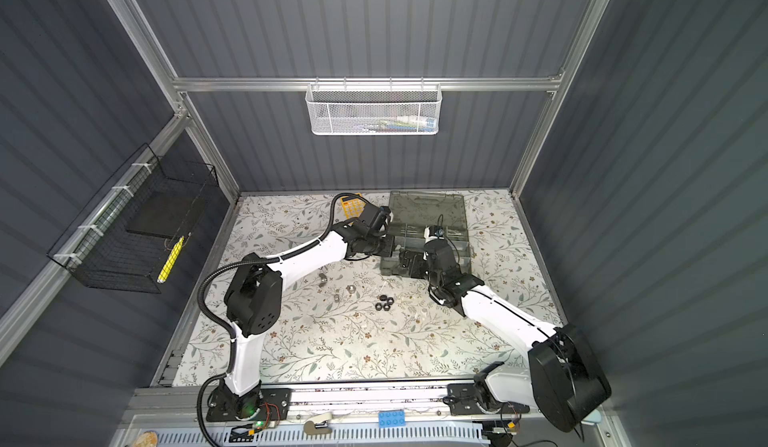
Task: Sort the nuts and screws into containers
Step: 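Lower the wing nut into a box compartment and open the left gripper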
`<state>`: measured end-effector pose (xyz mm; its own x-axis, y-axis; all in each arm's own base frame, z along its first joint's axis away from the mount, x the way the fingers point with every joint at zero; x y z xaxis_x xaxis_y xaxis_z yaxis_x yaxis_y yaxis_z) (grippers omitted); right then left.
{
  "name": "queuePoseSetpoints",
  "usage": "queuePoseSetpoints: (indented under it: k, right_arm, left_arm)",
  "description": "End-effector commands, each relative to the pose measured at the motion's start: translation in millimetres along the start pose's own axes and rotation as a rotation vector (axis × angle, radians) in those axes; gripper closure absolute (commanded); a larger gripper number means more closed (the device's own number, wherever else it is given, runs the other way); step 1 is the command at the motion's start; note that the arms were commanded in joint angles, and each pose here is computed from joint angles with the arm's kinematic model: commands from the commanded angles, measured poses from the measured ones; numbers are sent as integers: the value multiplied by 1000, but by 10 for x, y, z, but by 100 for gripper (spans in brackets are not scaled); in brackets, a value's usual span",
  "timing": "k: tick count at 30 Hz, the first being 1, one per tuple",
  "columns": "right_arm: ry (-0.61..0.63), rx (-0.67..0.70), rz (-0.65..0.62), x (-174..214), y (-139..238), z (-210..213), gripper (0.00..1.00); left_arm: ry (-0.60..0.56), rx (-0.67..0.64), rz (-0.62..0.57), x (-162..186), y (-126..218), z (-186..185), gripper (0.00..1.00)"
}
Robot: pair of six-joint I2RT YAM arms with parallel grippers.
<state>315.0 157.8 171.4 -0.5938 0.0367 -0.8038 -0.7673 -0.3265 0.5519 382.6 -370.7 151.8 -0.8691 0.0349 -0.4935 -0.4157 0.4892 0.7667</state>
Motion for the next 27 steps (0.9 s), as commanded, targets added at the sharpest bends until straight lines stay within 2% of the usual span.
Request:
queuePoseSetpoints:
  k: [1, 13, 22, 27]
  right_arm:
    - [-40, 0, -12, -13, 13, -46, 1]
    - [-53, -6, -14, -17, 19, -76, 1]
    - [-53, -3, -19, -22, 33, -81, 1]
    - [-56, -5, -16, -19, 22, -79, 1]
  left_arm:
    - [8, 37, -23, -139, -55, -121, 82]
    - [0, 3, -28, -217, -368, -89, 81]
    - [23, -31, 31, -25, -583, 64, 72]
    - [29, -40, 27, 19, -566, 114, 70]
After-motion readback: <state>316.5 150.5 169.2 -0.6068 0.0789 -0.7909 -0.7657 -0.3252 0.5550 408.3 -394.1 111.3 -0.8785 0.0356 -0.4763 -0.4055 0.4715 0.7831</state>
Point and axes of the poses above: each gripper's point midway between its finger pads, its own y axis back along the fingers, its own z axis along the line the jaws close on, x = y × z, the point moved 4 cm from there along y, back along the fingers, and after that the axes turned 12 degrees about y, right-handed, at the moved point
